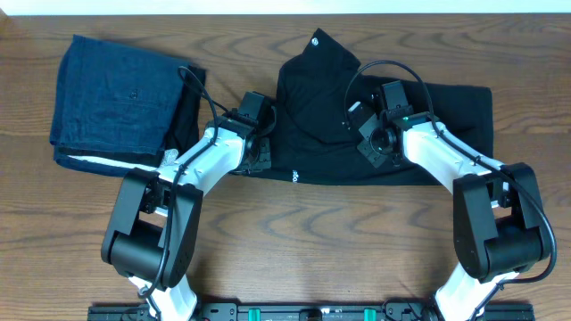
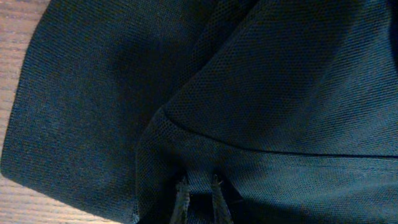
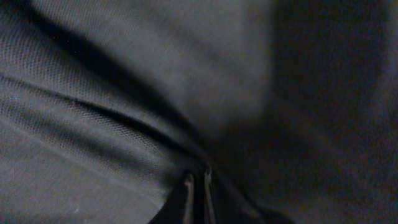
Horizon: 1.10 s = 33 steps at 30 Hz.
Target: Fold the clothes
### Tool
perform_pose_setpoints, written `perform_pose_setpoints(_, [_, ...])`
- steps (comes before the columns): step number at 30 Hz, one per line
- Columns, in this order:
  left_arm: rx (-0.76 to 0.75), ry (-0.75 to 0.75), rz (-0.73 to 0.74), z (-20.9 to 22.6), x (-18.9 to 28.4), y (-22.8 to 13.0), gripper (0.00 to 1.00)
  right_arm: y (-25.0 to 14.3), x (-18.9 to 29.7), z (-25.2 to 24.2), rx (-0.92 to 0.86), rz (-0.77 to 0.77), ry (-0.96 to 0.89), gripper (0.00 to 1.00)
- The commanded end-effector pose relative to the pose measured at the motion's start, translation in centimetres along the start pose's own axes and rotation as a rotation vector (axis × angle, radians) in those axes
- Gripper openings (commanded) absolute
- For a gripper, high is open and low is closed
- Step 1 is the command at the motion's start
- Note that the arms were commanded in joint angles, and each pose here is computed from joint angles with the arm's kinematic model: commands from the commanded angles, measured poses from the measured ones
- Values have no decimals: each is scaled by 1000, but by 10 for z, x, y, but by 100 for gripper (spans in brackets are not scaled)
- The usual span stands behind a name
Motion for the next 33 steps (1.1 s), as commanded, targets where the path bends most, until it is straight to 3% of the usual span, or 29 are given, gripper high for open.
perform_pose_setpoints(1, [-5,5,18,3,-4,-4,17,-2,-4,-2,13,8,-16,15])
perform_pose_setpoints(3, [-5,5,18,3,-4,-4,17,-2,-3,-4,10,8,-17,25])
perform_pose_setpoints(6, [-5,5,17,3,-4,-4,17,-3,-4,-7,3,7,-20,30])
perform_pose_setpoints(12, [-5,5,18,3,-4,-4,17,14,-1,-21,-72,-71,-48,28])
perform_pose_setpoints(20, [-5,5,18,3,-4,-4,17,47,44,-36,-158,-185,-77,29])
perform_pose_setpoints(27, [-5,6,17,3,-4,-4,17,4,84,-19,-166,-35,-39,29])
perform_pose_setpoints(33, [-5,4,14,3,-4,-4,17,-34,71,-8,-115,117,-2,34])
Point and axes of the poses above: each gripper's point midway between its finger pads, its own x axis back along the fingers, its own z axis along the line the jaws close on, y = z × x, the point moved 1 cm from there along x, back along the fingers, and after that the axes turned 13 degrees about -x, right-handed, at the moved point
